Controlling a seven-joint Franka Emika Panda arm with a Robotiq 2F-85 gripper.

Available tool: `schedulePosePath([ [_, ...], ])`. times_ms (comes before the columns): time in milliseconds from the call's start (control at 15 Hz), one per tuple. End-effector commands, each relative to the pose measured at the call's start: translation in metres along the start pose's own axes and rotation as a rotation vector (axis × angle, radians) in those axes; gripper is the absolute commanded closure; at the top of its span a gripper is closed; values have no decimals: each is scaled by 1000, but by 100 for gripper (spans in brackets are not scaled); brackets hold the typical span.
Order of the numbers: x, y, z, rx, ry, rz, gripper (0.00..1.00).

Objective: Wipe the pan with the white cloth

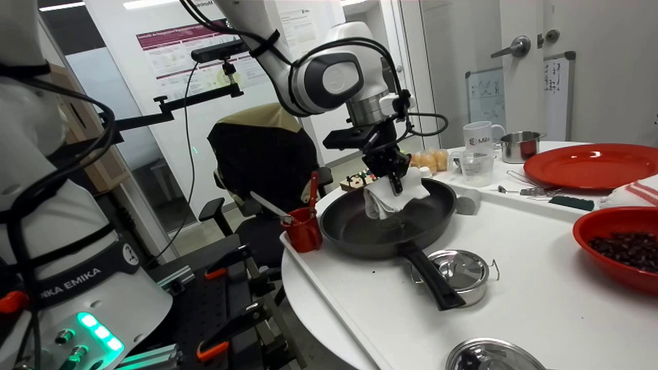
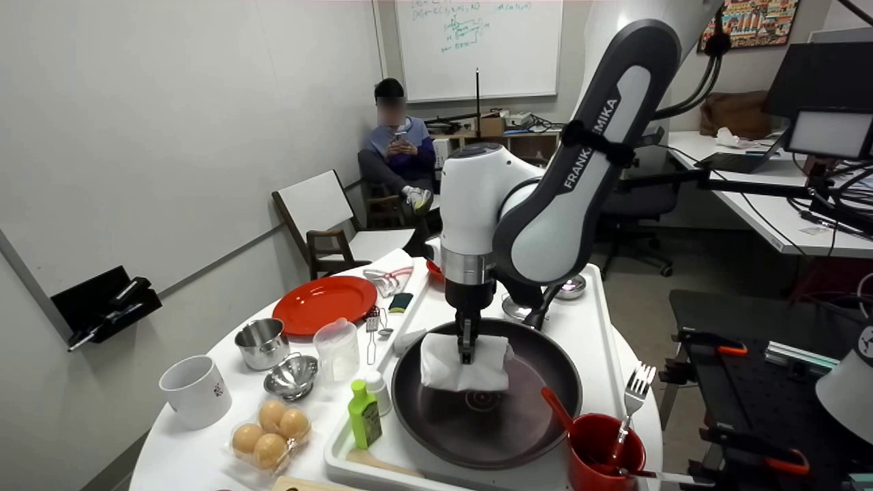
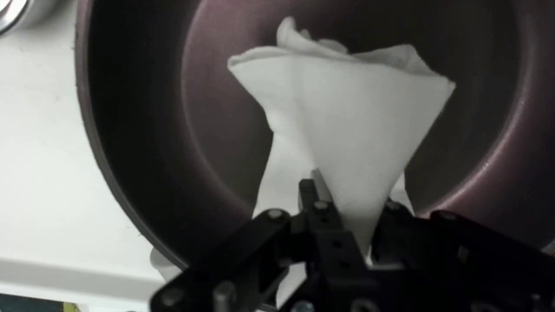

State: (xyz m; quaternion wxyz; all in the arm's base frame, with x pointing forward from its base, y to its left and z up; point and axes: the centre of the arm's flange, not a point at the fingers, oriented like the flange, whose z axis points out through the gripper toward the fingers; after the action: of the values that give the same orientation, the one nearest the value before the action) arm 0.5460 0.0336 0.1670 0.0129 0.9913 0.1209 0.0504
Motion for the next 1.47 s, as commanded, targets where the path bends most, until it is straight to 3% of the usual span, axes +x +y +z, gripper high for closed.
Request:
schedulePosePath([
  [0,1,-3,24,-20,123,42,91],
  [200,5,7,38,-38,190,90,91],
  [400,7,26,43,-55,204,148,91],
  [800,4,63,29,-87,178,225,91],
  [1400,-18,75,36,-132,106,188,90],
])
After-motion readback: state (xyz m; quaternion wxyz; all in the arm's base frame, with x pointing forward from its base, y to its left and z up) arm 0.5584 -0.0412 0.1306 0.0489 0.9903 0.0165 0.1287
